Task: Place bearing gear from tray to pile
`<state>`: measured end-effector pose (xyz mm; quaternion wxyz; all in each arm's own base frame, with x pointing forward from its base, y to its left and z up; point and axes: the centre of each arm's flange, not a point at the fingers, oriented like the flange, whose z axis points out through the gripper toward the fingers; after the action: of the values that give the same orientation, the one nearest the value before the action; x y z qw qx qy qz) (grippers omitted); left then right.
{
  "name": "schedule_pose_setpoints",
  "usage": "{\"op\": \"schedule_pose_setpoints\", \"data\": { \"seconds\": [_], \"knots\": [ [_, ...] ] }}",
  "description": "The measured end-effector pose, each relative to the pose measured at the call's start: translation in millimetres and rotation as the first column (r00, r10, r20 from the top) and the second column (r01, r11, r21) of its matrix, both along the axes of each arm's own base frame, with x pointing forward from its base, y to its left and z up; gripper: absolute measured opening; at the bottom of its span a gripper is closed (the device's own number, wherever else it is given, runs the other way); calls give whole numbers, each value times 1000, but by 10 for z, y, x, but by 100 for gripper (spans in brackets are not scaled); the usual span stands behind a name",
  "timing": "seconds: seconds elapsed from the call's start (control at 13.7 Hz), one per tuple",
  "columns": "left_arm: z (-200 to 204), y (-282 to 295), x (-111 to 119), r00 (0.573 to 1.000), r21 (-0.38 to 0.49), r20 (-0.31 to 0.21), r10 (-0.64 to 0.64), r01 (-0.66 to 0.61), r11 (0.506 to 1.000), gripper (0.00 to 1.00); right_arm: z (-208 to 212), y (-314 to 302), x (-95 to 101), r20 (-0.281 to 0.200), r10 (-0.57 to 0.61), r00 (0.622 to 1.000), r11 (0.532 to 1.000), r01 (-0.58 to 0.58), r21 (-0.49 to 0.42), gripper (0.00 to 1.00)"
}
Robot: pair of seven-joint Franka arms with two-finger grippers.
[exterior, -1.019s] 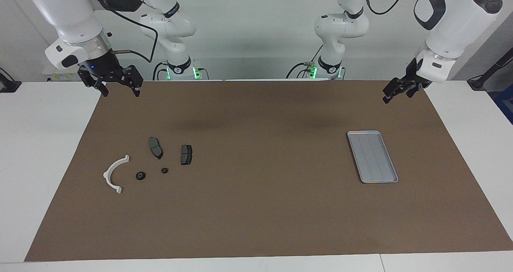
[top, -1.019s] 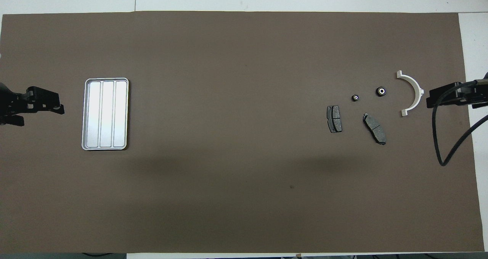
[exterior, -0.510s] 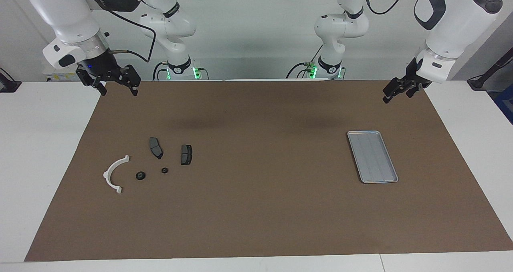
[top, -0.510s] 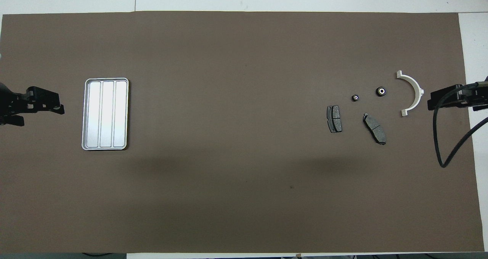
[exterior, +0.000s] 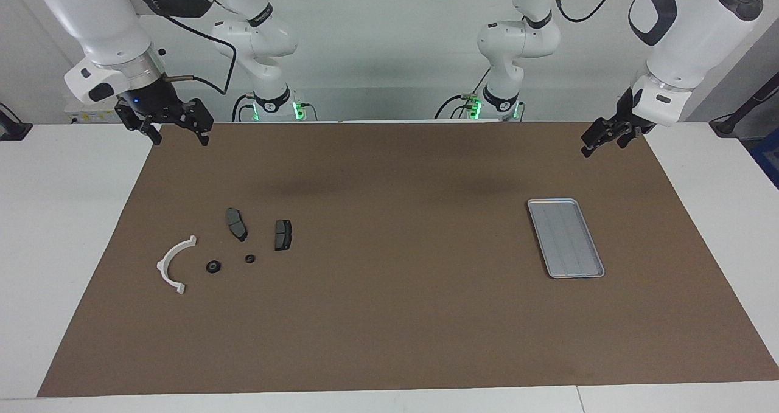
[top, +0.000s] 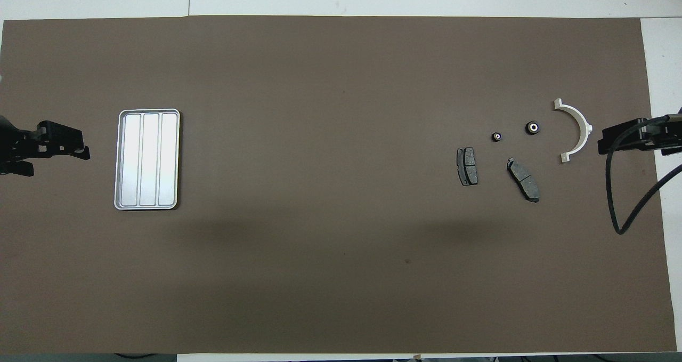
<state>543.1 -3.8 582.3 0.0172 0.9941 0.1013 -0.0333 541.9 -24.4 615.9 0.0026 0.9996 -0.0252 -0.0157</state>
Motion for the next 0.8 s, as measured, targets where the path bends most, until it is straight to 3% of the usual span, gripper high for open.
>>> {"op": "schedule_pose_setpoints", "data": {
  "seconds": [0.8],
  "knots": [
    [0,0,0,1000,0,0,0,0,1000,100,-5,-32,-3,-1,-6,1000,1000,6,0,100]
  ]
}}
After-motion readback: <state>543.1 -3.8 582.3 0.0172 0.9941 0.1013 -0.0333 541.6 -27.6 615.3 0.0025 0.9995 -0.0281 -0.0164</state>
